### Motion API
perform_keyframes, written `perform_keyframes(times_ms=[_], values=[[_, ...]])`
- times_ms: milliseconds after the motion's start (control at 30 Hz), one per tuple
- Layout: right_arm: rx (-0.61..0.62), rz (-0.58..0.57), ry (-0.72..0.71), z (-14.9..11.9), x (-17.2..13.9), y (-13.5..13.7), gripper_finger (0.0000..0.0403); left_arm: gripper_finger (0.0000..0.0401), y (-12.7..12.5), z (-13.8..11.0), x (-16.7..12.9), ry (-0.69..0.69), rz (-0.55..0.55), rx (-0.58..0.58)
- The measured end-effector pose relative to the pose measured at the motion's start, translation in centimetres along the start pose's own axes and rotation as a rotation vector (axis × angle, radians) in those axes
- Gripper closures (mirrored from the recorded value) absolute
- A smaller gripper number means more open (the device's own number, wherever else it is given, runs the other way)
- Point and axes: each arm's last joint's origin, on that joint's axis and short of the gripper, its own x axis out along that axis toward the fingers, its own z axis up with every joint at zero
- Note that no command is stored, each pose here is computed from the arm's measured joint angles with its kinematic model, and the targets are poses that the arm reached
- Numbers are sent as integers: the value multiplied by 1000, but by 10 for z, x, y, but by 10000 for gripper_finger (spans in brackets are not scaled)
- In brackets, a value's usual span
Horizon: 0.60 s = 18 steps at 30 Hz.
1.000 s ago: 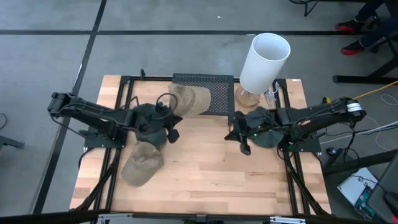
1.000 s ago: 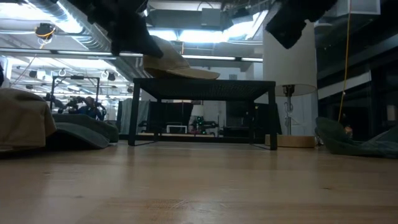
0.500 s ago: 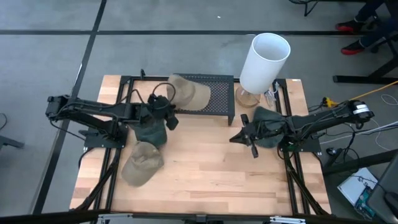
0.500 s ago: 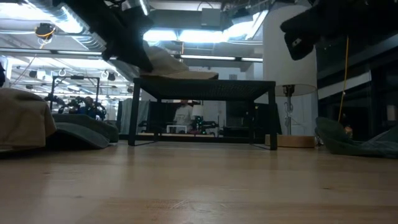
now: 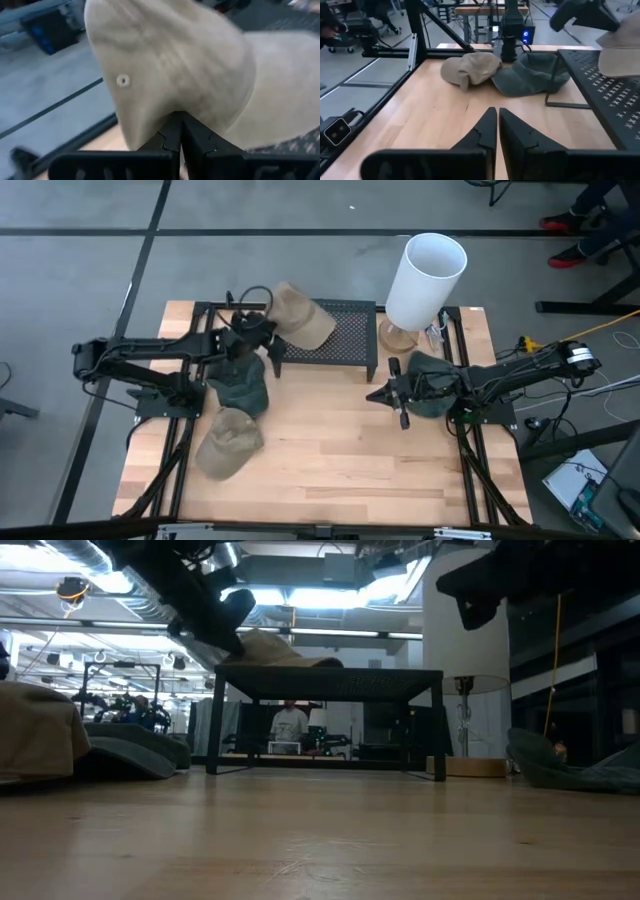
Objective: Pick & Place hat
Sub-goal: Put the right brown cap on the shelf
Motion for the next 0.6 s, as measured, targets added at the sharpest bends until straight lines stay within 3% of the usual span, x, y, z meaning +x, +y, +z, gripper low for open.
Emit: perform_keyframes(times_ms=[333, 600], values=[[-20, 1, -27, 2, 2, 0, 382, 400, 20, 12, 24, -27, -64, -52], [-21, 0, -26, 2, 2, 0, 382, 400, 20, 15, 40, -56, -122, -86]])
